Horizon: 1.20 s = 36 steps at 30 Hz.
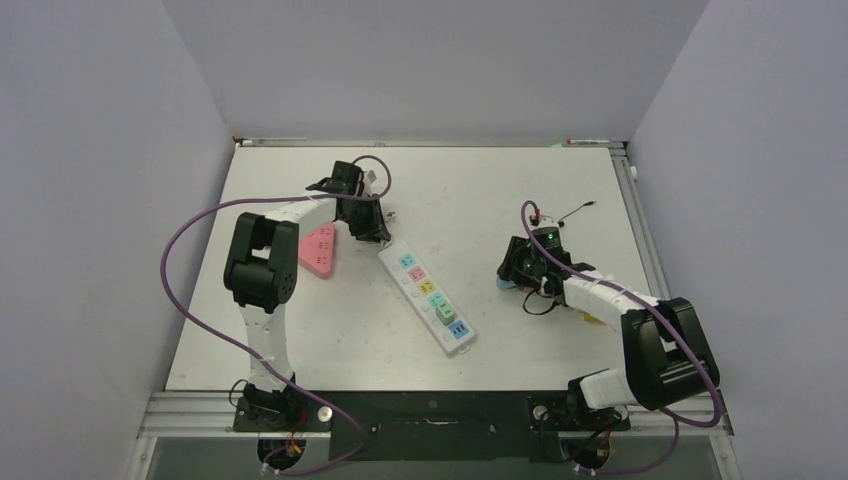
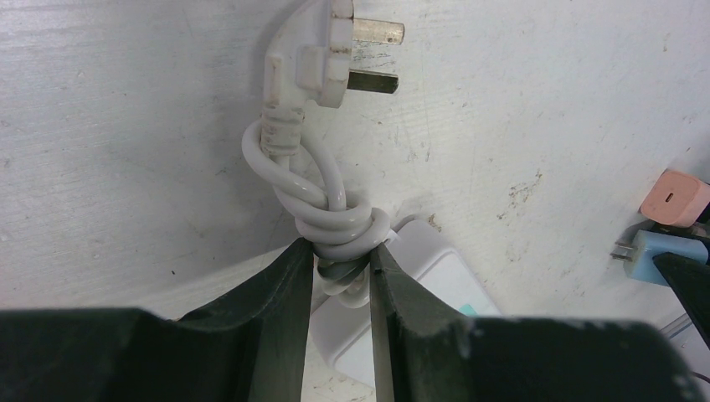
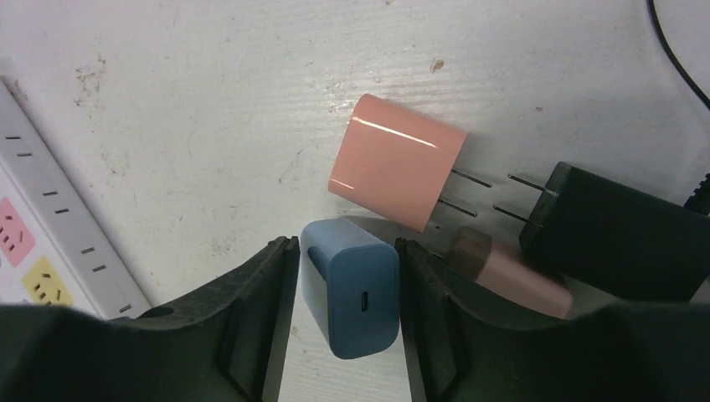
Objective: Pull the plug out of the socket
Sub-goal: Place the plug at the center of the board.
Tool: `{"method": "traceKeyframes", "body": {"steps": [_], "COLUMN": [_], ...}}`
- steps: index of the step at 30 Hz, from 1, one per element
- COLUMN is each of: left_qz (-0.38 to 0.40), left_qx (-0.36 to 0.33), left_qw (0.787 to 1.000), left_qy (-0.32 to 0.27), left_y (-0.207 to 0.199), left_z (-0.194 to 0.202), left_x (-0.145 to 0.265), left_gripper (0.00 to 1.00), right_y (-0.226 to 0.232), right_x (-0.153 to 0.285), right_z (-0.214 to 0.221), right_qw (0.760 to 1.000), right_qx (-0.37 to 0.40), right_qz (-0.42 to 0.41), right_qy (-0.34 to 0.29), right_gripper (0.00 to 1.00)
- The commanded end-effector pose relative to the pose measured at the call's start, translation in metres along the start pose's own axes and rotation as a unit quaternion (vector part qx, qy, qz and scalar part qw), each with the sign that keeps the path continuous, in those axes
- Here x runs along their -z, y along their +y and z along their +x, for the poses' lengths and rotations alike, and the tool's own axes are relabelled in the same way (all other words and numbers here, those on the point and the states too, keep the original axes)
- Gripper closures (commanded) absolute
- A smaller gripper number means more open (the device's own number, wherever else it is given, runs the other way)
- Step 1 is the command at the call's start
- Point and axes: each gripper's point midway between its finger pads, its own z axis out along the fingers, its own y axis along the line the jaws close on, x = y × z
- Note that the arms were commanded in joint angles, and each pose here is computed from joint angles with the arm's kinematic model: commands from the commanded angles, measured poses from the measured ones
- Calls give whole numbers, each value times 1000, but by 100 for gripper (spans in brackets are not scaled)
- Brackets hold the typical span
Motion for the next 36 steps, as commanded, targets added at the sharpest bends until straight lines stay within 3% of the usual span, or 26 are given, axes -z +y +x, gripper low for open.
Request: {"method": "traceKeyframes", "body": {"steps": [1, 12, 23, 29, 36], "left_qz": [-49, -48, -49, -52, -52], "left_qx": [-6, -5, -4, -5, -6], "left_qw": [999, 999, 999, 999, 999], "left_qy": [-7, -8, -9, -11, -11], "left_y": [33, 32, 33, 34, 35], "left_z": [-6, -7, -8, -8, -8], "left_x": [-10, -9, -9, -8, -8], "left_gripper": [100, 100, 100, 100, 100], "right_y": [-8, -12, 1, 49, 132], "right_x": [-3, 6, 31, 51, 68], "right_z": [-2, -10, -35, -39, 2], "right_qw": [1000, 999, 998, 992, 966], "right_qx": [-4, 6, 26, 101, 216], "right_qz": [20, 35, 30, -17, -139], "right_qy": [-7, -21, -55, -73, -35], "right_gripper": [52, 41, 39, 38, 34]}}
